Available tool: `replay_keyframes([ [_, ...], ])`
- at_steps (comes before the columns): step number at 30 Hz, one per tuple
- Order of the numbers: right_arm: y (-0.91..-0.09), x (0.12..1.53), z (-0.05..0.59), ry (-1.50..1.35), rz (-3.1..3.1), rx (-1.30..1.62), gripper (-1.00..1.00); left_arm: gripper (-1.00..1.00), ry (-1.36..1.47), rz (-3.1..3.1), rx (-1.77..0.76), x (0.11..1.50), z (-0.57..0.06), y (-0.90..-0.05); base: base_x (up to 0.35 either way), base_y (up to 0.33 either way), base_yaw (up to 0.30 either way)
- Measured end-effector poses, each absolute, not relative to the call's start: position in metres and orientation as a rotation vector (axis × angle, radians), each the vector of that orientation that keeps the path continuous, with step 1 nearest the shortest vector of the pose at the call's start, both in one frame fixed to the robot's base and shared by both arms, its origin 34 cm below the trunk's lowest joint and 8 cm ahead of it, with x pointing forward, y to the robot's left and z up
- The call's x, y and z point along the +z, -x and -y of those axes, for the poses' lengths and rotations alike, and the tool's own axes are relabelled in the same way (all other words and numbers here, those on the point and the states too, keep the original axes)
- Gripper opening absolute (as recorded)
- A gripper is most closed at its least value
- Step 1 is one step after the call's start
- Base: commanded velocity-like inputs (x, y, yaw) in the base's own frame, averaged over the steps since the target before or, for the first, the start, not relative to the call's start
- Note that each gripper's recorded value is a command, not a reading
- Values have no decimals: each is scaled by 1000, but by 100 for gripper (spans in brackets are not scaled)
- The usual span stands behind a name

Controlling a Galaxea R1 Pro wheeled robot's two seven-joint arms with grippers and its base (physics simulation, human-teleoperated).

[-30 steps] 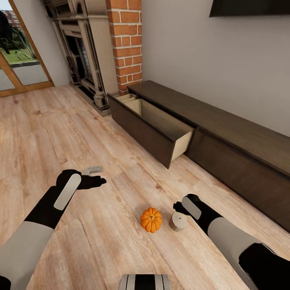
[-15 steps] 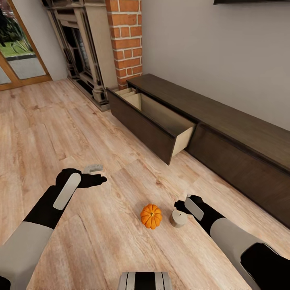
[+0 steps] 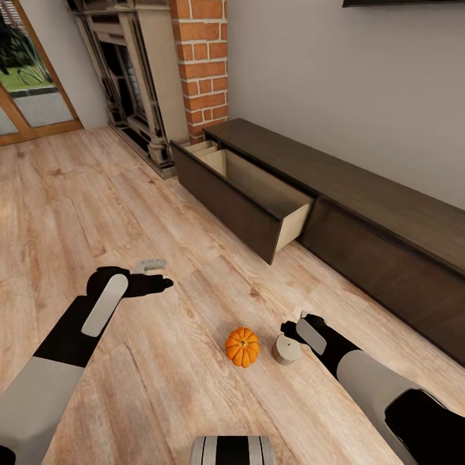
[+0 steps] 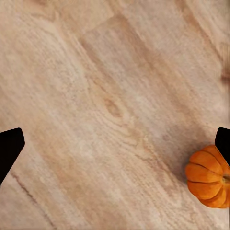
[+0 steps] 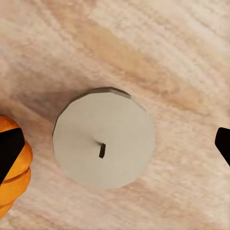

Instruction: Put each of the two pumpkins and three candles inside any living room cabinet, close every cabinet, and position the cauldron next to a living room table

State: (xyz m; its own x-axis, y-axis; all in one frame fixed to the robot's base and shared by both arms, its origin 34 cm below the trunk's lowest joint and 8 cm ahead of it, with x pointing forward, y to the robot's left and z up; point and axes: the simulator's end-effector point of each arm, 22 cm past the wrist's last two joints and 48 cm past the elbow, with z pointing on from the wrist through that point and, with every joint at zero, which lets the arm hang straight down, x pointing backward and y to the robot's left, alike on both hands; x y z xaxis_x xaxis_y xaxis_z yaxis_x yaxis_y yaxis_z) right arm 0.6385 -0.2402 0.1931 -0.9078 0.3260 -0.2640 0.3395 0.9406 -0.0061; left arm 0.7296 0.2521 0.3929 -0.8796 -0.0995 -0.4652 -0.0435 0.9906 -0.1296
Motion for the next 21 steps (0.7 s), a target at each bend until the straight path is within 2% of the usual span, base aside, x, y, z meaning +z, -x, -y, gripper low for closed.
replay_keyframes([
  [21, -632, 183, 236, -486, -2853, -79, 100, 100, 114, -2638, -276, 394, -233, -728, 0, 0, 0],
])
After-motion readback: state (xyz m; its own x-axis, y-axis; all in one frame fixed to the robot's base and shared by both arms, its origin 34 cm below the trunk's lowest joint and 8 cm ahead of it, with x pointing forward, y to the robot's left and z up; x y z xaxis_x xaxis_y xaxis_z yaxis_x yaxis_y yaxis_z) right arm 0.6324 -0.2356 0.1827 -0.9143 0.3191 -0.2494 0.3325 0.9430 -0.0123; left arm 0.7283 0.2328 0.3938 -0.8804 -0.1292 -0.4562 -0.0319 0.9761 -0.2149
